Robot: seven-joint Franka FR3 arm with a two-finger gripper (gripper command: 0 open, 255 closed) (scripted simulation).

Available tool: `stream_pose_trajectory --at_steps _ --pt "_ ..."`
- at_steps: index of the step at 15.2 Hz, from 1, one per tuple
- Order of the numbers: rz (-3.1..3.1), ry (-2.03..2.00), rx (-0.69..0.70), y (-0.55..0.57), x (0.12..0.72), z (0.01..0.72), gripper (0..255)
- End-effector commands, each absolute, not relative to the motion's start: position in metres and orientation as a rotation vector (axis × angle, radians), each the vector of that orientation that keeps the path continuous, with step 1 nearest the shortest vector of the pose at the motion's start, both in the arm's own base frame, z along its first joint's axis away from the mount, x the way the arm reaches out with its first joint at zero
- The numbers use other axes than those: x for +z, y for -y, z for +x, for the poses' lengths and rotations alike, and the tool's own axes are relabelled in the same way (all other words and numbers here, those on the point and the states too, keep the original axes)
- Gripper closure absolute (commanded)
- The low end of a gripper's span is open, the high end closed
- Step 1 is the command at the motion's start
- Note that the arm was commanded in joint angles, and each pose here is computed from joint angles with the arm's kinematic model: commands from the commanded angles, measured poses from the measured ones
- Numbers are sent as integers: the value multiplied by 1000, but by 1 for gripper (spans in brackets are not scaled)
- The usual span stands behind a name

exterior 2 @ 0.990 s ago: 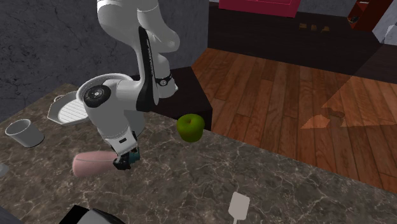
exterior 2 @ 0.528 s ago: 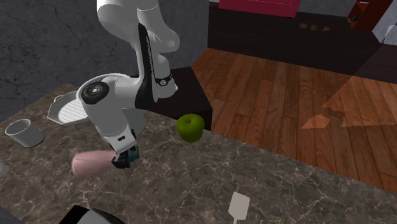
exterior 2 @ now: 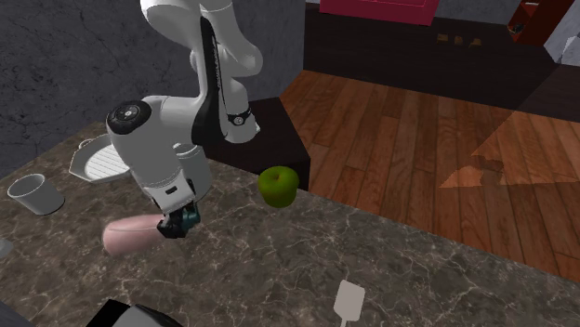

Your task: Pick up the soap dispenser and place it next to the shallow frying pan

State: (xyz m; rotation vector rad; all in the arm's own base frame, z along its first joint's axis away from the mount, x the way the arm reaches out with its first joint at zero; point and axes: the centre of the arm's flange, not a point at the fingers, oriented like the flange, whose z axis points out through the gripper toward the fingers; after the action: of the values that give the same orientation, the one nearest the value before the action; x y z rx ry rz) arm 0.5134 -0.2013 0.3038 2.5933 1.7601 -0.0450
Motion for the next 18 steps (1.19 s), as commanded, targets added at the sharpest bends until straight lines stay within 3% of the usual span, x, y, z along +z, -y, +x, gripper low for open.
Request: stream_pose_trajectory --at_steps 1,18 --pt "2593 -1760 -45 202 317 513 255" --pt "2593 -1760 -45 202 407 513 255"
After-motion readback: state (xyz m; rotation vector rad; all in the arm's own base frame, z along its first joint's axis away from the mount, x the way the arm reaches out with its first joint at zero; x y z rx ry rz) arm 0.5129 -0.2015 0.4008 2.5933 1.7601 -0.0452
